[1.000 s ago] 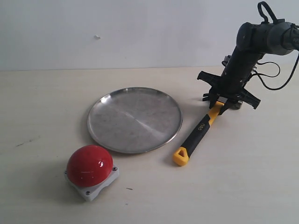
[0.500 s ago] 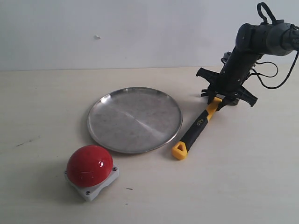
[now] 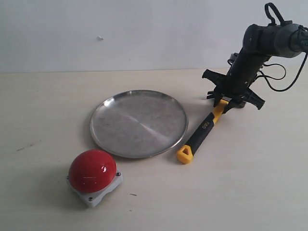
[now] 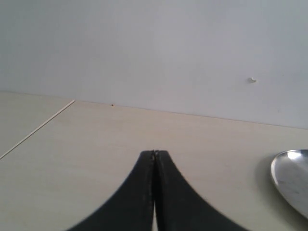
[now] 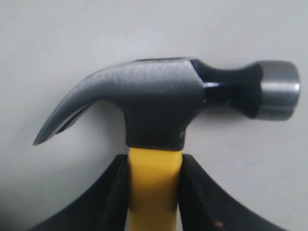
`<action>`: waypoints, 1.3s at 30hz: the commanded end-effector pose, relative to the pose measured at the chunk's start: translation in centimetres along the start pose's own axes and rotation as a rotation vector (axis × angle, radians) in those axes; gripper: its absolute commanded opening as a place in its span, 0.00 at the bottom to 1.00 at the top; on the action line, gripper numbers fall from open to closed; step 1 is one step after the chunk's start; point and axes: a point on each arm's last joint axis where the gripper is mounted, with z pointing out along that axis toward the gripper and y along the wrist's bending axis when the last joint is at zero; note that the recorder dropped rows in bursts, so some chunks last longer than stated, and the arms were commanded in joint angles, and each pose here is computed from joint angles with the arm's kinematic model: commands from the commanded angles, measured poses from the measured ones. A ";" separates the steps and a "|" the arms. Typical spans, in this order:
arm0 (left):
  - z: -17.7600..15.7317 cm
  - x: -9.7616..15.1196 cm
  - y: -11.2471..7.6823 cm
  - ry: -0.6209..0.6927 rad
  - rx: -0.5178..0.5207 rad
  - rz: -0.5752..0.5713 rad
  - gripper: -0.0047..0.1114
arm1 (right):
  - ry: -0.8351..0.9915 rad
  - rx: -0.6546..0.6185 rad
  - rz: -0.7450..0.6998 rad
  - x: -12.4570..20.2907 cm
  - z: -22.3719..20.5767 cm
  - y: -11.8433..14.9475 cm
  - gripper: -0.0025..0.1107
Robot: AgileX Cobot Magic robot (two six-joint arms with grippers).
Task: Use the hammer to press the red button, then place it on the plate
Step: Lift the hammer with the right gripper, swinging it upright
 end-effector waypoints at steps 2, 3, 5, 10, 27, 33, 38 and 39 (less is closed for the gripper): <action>0.0 0.1 0.0 -0.003 0.000 -0.010 0.04 | -0.012 0.050 -0.077 -0.2 1.2 -0.9 0.02; 0.0 0.1 0.0 -0.003 0.000 -0.010 0.04 | -0.003 0.056 -0.107 -0.2 1.2 -0.9 0.02; 0.0 0.1 0.0 -0.003 0.000 -0.010 0.04 | 0.007 0.062 -0.173 -0.1 1.2 -1.0 0.02; 0.0 0.1 0.0 -0.003 0.000 -0.010 0.04 | 0.032 0.068 -0.271 0.1 1.1 -1.0 0.02; 0.0 0.1 0.0 -0.003 0.000 -0.010 0.04 | 0.118 0.109 -0.606 0.6 1.0 -1.6 0.02; 0.0 0.1 0.0 -0.003 0.000 -0.010 0.04 | 0.119 0.159 -0.669 0.4 0.8 -2.1 0.02; 0.0 0.1 0.0 -0.003 0.000 -0.010 0.04 | 0.123 0.101 -0.713 0.6 -0.7 -1.4 0.02; 0.0 0.1 0.0 -0.003 0.000 -0.010 0.04 | 0.121 0.087 -0.723 0.7 -1.3 -1.2 0.02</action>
